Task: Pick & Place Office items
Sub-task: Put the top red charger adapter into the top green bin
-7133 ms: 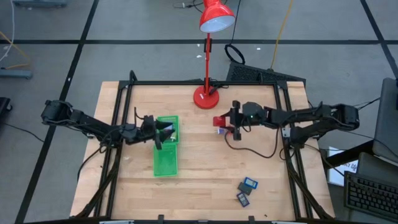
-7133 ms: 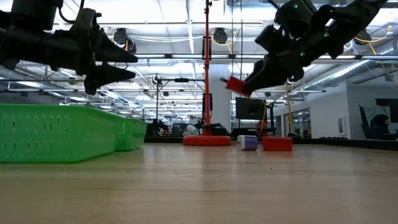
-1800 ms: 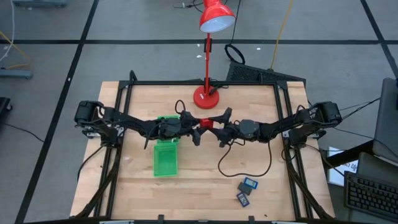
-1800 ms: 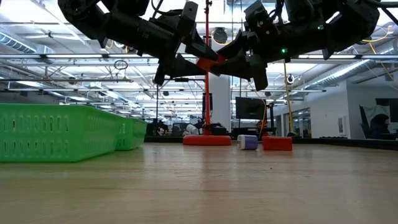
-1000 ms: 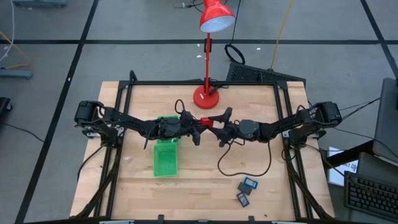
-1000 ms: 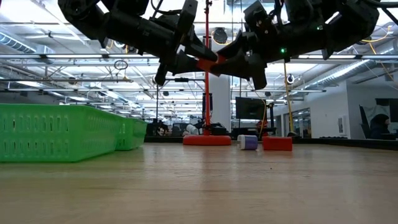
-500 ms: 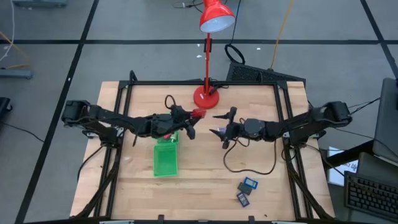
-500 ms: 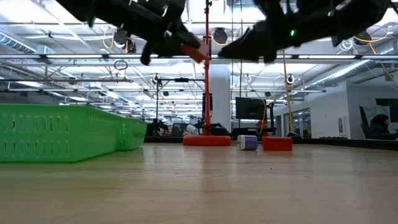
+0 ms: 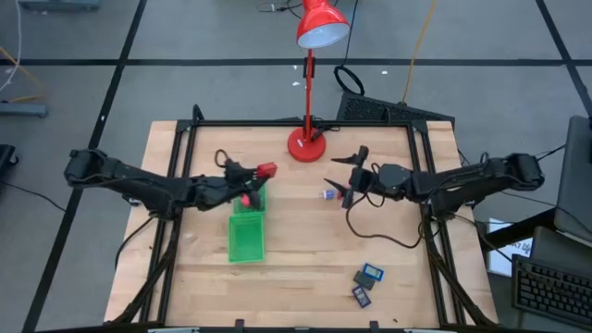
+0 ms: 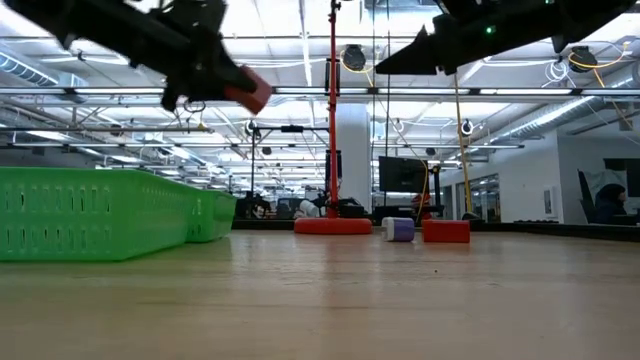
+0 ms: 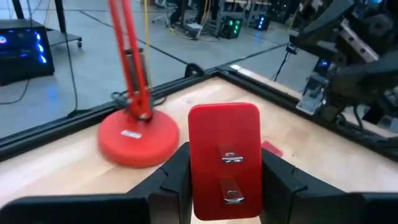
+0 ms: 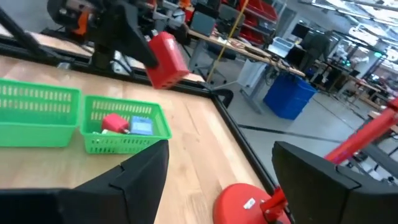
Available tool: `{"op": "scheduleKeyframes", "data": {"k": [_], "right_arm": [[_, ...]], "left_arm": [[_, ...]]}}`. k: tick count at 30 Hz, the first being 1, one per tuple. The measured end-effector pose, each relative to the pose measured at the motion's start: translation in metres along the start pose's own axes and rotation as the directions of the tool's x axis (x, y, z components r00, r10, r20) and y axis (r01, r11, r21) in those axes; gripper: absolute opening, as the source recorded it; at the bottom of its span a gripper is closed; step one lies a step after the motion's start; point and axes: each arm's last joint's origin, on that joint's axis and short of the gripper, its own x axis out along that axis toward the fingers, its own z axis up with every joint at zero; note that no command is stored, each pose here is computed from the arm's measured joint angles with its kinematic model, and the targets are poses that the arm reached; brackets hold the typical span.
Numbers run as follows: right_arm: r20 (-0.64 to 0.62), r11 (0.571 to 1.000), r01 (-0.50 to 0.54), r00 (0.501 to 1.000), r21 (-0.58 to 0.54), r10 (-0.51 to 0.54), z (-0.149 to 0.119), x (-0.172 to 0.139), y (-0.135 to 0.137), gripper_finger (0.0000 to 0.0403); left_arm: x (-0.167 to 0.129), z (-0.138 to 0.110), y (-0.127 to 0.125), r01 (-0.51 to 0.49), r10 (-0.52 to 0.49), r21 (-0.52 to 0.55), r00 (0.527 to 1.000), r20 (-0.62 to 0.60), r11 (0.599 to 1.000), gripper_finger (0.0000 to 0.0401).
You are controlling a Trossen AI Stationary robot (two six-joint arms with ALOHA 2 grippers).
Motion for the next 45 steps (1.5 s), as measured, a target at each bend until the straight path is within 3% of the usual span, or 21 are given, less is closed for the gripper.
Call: {"op": "scheduleKeyframes", "data": {"k": [4, 11, 17, 22, 30, 36, 45], "right_arm": [[-0.014, 1.0, -0.004, 1.0, 0.024, 0.005, -0.01, -0.001, -0.007, 0.0266], [0.075, 0.981, -0.119, 0.991, 0.153, 0.109, -0.026, 0.0, -0.026, 0.0263], [0.046, 0.971, -0.096, 0.995, 0.219, 0.088, -0.04, 0.001, -0.039, 0.0263], [0.019, 0.971, -0.064, 0.998, 0.23, 0.061, -0.049, 0.001, -0.045, 0.0263], [0.043, 0.968, -0.055, 0.998, 0.246, 0.046, -0.048, 0.001, -0.047, 0.0263], [0.083, 0.962, -0.105, 0.993, 0.252, 0.086, -0.045, 0.001, -0.047, 0.0263], [0.078, 0.962, -0.105, 0.993, 0.253, 0.087, -0.045, 0.001, -0.047, 0.0263]], "left_arm": [[-0.023, -0.009, 0.016, 0.04, -0.04, 0.031, 0.999, 0.008, 0.999, 0.0122], [-0.051, -0.027, 0.035, 0.151, -0.153, 0.032, 0.987, 0.055, 0.988, 0.0122], [-0.062, -0.041, 0.048, 0.18, -0.181, 0.014, 0.982, 0.055, 0.983, 0.0122], [-0.064, -0.049, 0.057, 0.11, -0.111, -0.078, 0.994, -0.006, 0.991, 0.0122], [-0.059, -0.063, 0.065, 0.064, -0.093, -0.176, 0.982, -0.162, 0.982, 0.0123], [-0.053, -0.076, 0.072, -0.022, -0.042, -0.221, 0.959, -0.281, 0.975, 0.0124], [-0.044, -0.079, 0.081, -0.116, 0.022, -0.274, 0.946, -0.322, 0.955, 0.0129]]}}
